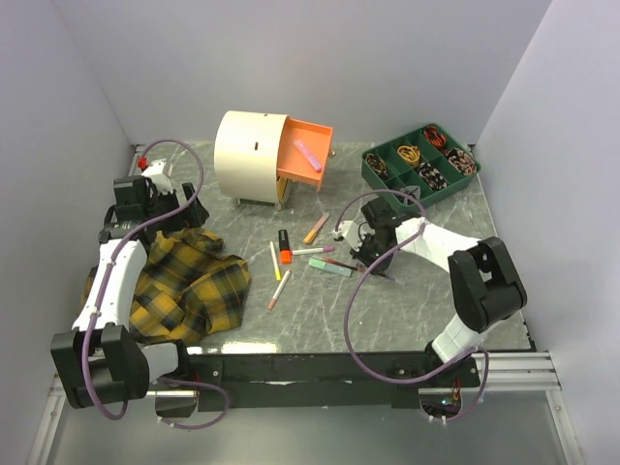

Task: Sort the stationery into containers
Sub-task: Pick up the pen from the center of the board, then place the pen in the drawer.

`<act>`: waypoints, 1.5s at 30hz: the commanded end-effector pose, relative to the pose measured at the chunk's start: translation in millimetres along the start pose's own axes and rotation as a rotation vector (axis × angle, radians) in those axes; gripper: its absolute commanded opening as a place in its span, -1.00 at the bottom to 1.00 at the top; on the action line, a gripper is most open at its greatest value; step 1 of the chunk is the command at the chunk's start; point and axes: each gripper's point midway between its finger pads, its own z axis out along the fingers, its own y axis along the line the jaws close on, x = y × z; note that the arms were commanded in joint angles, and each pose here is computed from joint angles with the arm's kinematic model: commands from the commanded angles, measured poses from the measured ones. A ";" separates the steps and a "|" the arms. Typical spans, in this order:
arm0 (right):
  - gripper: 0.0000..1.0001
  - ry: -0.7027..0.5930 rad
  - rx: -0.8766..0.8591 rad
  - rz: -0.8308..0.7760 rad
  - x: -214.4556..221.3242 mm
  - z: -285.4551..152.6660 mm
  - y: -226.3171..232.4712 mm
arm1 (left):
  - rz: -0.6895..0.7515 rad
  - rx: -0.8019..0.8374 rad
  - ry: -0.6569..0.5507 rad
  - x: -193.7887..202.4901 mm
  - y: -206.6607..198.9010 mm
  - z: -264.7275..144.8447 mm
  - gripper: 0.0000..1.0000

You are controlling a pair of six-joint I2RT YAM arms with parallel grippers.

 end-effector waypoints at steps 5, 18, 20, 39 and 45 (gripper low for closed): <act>-0.98 -0.264 0.015 -0.035 -94.7 -134.8 -4.9 | -0.020 0.069 -0.082 -33.6 -15.5 -0.2 0.99; -1.00 -0.904 -0.255 0.225 -275.9 -251.6 -29.5 | 0.039 0.022 -0.155 -71.6 -8.8 -9.2 0.99; -1.00 -1.008 -0.258 0.274 -302.0 -274.6 -42.2 | 0.047 0.040 -0.160 -75.8 -12.4 -11.1 0.99; -0.88 -1.106 -0.105 0.488 -370.3 -223.5 -158.7 | -0.011 0.029 -0.193 -74.4 3.4 -5.0 0.99; -0.63 -1.091 -0.045 0.519 -374.7 -202.5 -175.3 | -0.007 0.018 -0.176 -72.5 7.9 -1.8 0.99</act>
